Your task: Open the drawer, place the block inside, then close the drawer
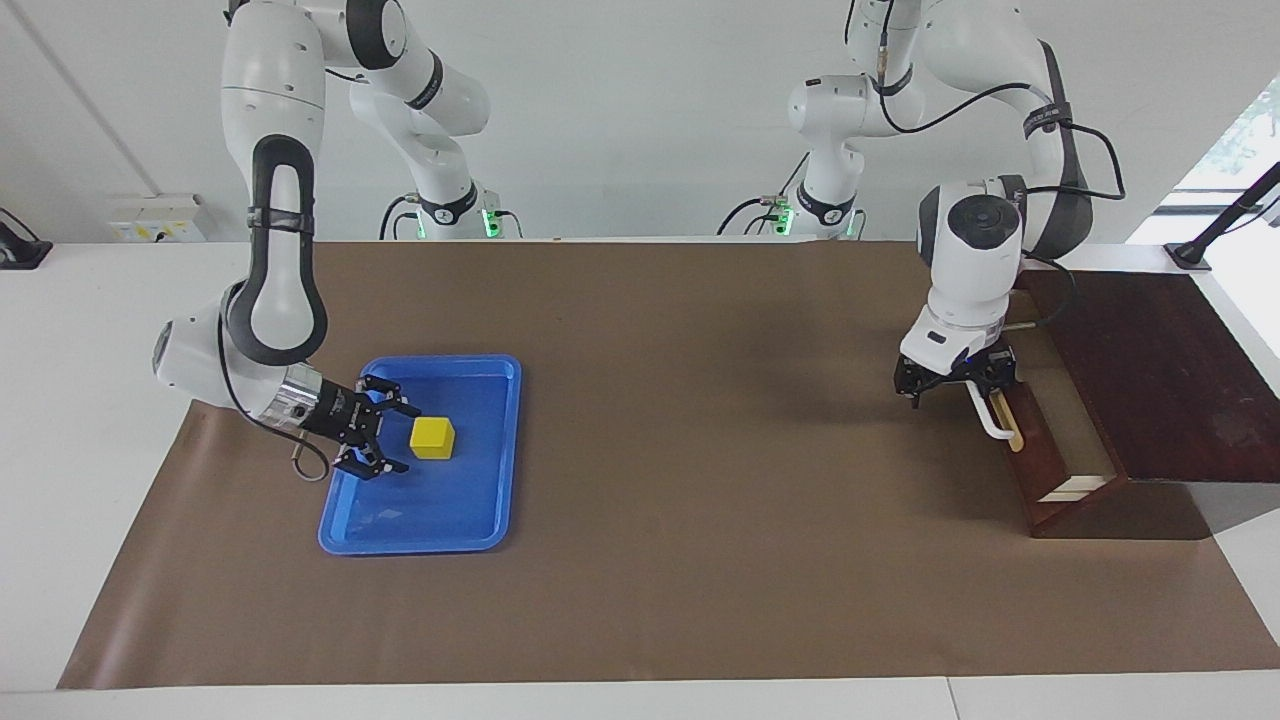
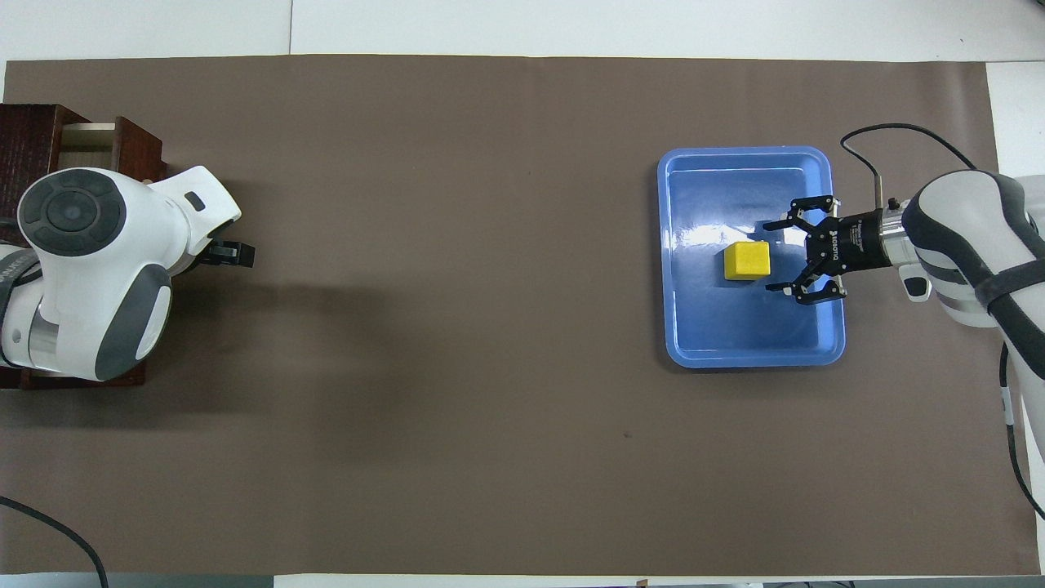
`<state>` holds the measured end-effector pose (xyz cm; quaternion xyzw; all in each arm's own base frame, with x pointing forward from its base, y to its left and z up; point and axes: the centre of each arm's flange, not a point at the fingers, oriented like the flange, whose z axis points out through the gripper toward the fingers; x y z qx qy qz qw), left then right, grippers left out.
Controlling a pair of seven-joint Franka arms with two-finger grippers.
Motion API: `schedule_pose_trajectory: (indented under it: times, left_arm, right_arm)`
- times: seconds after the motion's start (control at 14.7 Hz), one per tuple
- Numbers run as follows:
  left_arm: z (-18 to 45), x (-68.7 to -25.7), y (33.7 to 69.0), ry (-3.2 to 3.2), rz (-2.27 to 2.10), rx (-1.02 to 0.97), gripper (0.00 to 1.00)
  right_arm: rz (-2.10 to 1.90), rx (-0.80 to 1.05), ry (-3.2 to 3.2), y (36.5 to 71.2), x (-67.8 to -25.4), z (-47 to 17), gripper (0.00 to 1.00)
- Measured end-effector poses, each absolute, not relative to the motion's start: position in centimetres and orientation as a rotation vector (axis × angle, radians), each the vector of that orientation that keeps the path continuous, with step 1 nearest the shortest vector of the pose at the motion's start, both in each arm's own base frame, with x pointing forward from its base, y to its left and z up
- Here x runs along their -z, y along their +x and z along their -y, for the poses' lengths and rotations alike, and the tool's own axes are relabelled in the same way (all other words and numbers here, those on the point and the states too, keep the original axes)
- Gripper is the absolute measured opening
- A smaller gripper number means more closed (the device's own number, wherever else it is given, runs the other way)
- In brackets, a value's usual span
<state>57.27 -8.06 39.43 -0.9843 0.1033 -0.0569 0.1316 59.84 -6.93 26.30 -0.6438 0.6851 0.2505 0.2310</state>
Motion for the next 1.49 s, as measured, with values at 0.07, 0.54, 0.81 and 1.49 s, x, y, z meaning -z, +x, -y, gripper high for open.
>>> schedule_pose_trajectory:
  times: [0.07, 0.54, 0.81, 1.49]
  left_arm:
    - [8.8, -39.4, 57.1, -2.858, -0.303, 0.169, 1.0]
    - [12.8, -39.4, 56.3, -2.869, -0.265, 0.183, 1.0]
    - [13.2, -39.5, 56.2, -2.881, -0.251, 0.175, 1.0]
    - [14.5, -45.8, 58.8, -2.877, -0.156, 0.072, 1.0]
  right_arm:
    - [-1.881, -0.688, -1.776, 59.8, -26.2, 6.7, 1.0]
    - [-1.866, -0.676, -1.799, 59.3, -25.8, 6.0, 1.0]
    - [-1.864, -0.681, -1.803, 59.1, -25.5, 6.0, 1.0]
    - [-1.838, -0.671, -1.827, 59.0, -25.4, 5.8, 0.79]
